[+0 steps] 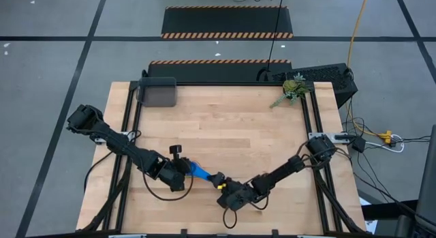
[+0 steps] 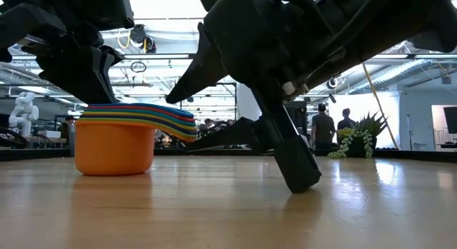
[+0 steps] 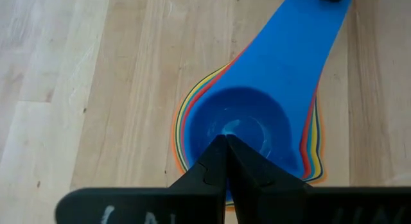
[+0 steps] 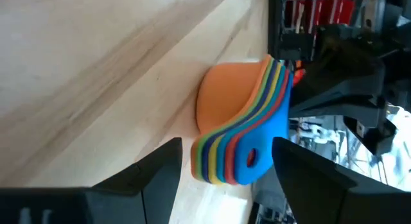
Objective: Nest measuring cups in basket
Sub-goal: Put the stacked measuring cups into the black bin
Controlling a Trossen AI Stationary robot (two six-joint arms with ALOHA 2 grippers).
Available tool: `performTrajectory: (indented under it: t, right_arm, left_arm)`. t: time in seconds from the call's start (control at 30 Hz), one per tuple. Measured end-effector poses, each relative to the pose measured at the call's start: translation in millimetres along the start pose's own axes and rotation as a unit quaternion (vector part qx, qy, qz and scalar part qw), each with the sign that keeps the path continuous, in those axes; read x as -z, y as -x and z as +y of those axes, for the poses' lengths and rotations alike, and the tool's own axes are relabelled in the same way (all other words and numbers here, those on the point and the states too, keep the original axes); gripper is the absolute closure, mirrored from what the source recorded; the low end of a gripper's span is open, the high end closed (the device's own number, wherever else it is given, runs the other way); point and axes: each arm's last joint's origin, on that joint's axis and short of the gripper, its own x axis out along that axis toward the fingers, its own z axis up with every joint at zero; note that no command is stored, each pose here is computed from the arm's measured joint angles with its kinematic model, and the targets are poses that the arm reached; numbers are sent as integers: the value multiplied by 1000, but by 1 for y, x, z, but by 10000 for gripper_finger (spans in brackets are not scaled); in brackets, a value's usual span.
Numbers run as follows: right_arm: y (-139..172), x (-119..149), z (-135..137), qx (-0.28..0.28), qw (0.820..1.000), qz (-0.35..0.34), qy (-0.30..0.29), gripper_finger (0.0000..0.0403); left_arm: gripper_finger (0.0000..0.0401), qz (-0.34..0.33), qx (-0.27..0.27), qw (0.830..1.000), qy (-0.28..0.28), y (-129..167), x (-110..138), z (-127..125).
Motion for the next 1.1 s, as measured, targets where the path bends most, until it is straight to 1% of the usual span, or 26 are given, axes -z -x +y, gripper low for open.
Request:
performTrajectory:
  t: [0.13,0.23,0.5,0.6,0.8,0.9,0.97,1.1]
  right_arm:
    - [-2,1,0,-7,1000,-5,8,170]
    - [-3,2,-3,1,1000,-5,16,170]
    - [-10,8,-7,8,1000,13,15,173]
    - [-10,8,-7,9,1000,14,17,190]
    - [-9,8,-7,12,1000,17,19,243]
    - [-9,8,-8,16,999,20,27,264]
    - [-9,8,-9,25,999,22,30,269]
    - [-9,5,-14,45,999,16,26,268]
  left_arm:
    - [387,0,1,1000,2,0,0,0]
    - [387,0,1,1000,4,0,0,0]
    - [387,2,4,1000,4,0,0,0]
    - [387,4,9,1000,4,0,0,-1]
    - [387,6,13,1000,5,0,0,-1]
    - [387,6,13,1000,5,0,0,-1]
    - [387,6,13,1000,5,0,0,-1]
    - [387,7,15,1000,4,0,0,-1]
